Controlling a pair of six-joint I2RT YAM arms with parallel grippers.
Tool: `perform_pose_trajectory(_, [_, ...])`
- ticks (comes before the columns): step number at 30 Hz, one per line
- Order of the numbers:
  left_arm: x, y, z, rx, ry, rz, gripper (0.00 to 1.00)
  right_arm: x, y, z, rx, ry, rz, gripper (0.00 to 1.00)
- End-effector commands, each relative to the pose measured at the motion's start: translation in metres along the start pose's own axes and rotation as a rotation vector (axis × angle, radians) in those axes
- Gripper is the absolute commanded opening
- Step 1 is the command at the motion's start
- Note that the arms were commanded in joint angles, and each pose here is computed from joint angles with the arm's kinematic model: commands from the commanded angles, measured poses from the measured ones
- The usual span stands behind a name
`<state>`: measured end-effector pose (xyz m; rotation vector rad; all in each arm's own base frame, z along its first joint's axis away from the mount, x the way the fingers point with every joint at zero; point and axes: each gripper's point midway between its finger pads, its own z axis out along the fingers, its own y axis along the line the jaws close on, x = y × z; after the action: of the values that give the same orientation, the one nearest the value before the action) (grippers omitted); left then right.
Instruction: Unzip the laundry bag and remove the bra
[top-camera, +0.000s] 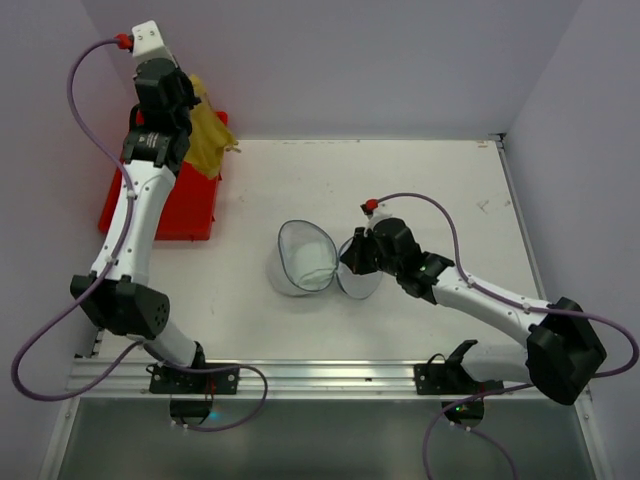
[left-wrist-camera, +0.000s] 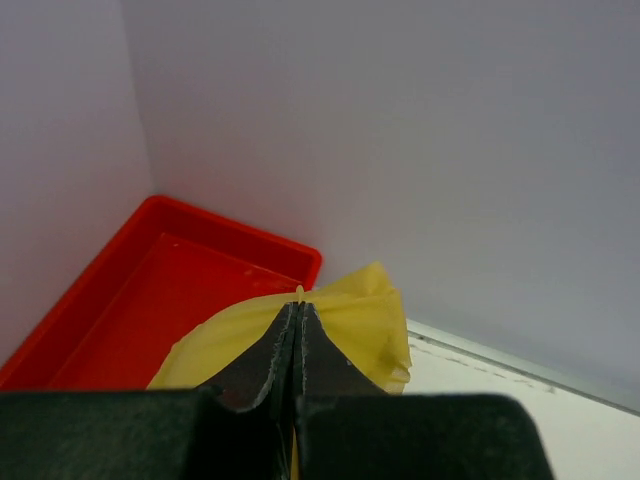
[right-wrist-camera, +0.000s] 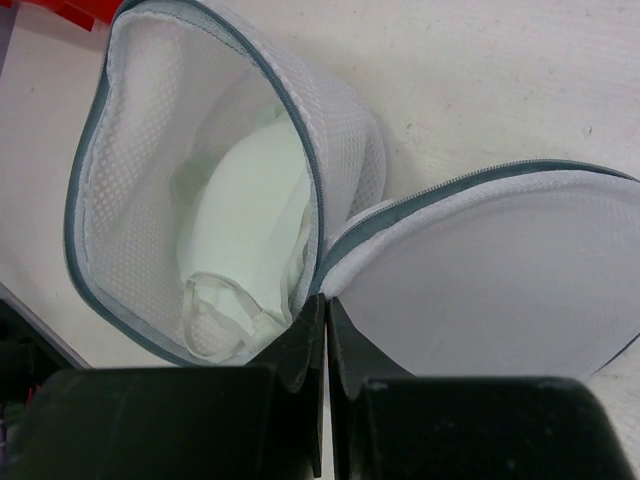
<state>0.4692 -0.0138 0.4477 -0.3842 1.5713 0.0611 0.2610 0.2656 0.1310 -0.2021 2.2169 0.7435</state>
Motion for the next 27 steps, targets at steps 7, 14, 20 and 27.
perform_pose_trajectory(7, [0.054,0.118,0.109,-0.24,0.088,0.031,0.0,-0.002,0.004,-0.011,-0.031,0.004,-0.059,0.0])
perform_pose_trajectory(14, [0.115,0.141,0.177,-0.225,0.173,0.016,0.0,0.017,-0.004,-0.004,-0.022,0.043,-0.035,0.0])
perform_pose_trajectory(20, [0.137,0.134,0.209,-0.187,0.176,-0.035,0.0,0.026,-0.005,0.008,-0.018,0.086,-0.023,0.0])
perform_pose_trajectory(27, [0.169,0.154,0.222,-0.246,0.166,-0.068,0.0,0.032,-0.007,0.014,-0.023,0.118,-0.044,0.0])
